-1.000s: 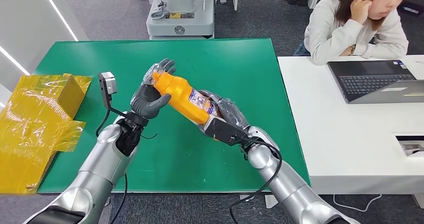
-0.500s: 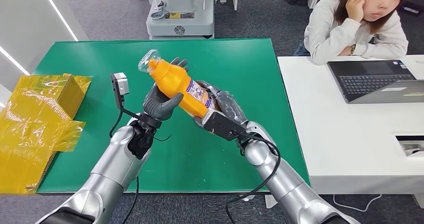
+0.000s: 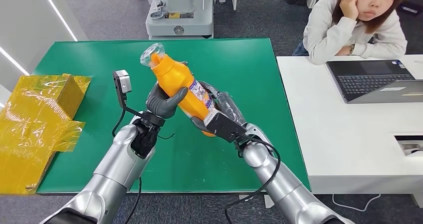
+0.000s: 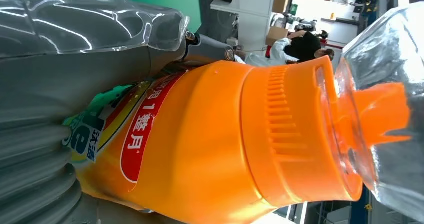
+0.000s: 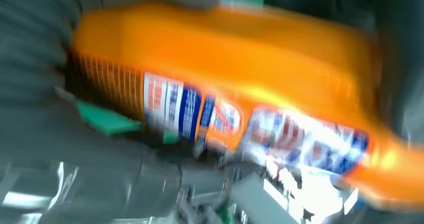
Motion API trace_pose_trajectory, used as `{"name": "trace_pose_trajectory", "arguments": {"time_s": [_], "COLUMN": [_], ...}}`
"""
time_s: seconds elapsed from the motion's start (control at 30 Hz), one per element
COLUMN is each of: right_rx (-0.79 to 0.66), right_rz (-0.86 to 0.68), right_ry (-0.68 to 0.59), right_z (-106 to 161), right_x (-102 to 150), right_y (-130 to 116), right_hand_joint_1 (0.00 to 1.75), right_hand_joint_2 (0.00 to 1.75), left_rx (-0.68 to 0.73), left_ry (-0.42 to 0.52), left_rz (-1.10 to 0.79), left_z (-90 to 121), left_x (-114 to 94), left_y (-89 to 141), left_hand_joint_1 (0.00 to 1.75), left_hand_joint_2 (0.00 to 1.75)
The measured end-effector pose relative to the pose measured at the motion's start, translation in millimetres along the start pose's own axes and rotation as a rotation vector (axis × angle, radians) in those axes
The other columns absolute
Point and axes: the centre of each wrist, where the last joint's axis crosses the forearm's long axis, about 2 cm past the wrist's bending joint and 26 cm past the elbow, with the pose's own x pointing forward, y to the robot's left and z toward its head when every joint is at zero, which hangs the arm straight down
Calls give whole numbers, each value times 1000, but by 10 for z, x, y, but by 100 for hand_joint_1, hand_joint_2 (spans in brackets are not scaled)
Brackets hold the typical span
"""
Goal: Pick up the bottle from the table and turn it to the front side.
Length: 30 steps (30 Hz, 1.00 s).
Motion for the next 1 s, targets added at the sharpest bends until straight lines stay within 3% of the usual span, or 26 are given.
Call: {"name": "trace_pose_trajectory", "arguments": {"time_s": [0.03, 0.2, 0.43, 0.73, 1.0], "right_rx": [0, -22, -57, -92, -129], "right_rz": [-3, -28, -53, -47, -33], "right_ry": [1, 17, 48, 52, 63], "right_z": [11, 159, 466, 754, 892], "right_x": [-1, -36, -70, -31, -14], "right_y": [11, 76, 145, 122, 113], "right_hand_joint_1": [0, 0, 0, 0, 0], "right_hand_joint_2": [175, 175, 175, 175, 175], "left_rx": [4, 39, 147, 192, 164], "left_ry": [-4, -26, -56, -98, -80], "left_rz": [-8, -89, -451, -1206, -1959], "left_z": [2, 38, 144, 208, 204], "left_x": [-1, 14, 111, 504, 928], "left_y": [2, 71, 327, 734, 1019], "left_hand_joint_1": [175, 175, 175, 175, 175], "left_hand_joint_2": [175, 175, 175, 175, 175]}}
